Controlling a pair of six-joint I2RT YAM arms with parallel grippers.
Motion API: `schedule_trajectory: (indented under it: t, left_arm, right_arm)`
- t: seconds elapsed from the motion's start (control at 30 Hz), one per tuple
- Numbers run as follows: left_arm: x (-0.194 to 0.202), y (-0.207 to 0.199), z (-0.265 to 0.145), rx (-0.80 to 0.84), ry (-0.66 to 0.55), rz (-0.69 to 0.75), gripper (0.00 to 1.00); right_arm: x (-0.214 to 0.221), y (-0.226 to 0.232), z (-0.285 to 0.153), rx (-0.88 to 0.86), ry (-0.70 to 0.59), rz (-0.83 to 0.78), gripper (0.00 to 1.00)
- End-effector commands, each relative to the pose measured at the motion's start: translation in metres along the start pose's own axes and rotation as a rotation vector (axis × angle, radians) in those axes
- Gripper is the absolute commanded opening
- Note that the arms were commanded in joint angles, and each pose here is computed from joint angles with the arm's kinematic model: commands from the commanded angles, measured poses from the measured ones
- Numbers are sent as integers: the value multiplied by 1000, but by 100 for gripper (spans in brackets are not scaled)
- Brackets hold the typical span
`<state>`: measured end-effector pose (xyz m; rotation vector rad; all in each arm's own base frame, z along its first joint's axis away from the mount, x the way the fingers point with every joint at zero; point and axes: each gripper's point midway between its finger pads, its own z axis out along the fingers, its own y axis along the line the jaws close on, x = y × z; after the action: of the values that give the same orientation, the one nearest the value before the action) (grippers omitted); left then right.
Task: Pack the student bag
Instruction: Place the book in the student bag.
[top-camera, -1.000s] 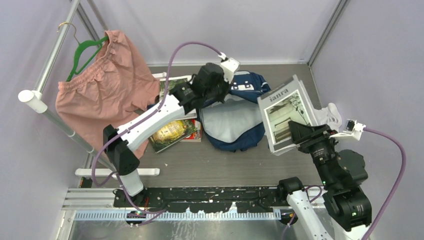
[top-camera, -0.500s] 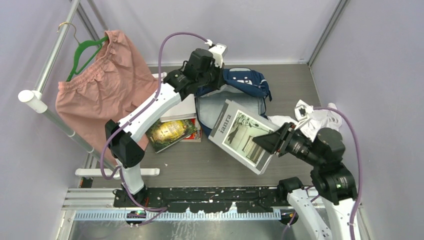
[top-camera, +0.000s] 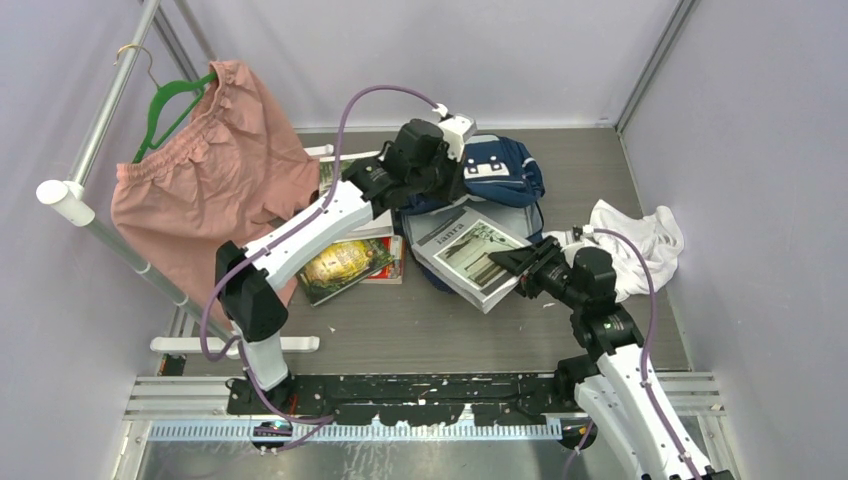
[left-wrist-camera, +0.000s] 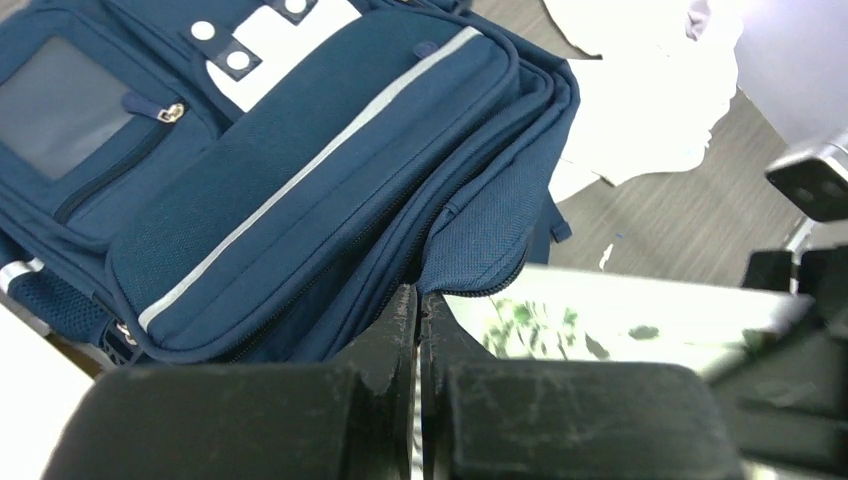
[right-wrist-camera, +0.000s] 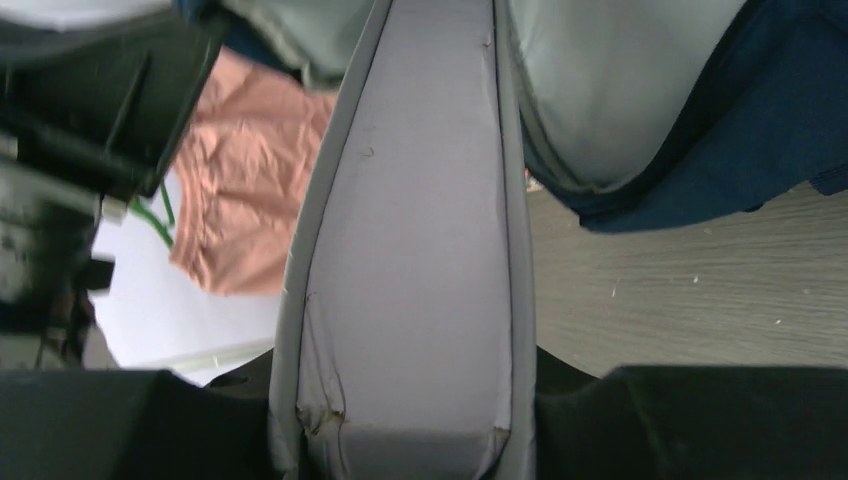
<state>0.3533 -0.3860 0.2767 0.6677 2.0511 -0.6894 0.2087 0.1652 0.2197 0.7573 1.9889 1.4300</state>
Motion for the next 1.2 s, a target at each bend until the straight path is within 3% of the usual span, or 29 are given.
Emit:
schedule_trajectory:
  t: [0.0,0.2,0.43,0.6,0.8,0.97,1.17]
  left_arm:
    - [-67,-27,-44,89,-232,57,0]
    - [-71,-41,-59,155,-267,32,0]
    - [-79,-58,-76,234,-282,28,0]
    - [-87,-71,-85,298,-298,5,0]
    - [-93,-77,-96,328,-307,12,0]
    - [-94,-84,-104,363,-296,26,0]
    - [-95,-93,-115,416,-312,-4,0]
  right_arm:
    - [-44,30,2,-104,-234,77,7]
    - [-78,8,23,-134,-387,88,8]
    - [-104,11,59,-141,-428,70,7]
    - [-114,0,90,-106,-540,19,7]
    - [-109,-9,155,-83,-497,35,5]
    - [-117,-43,180,12,-603,56,5]
    - [-125,-65,212,65,-625,84,7]
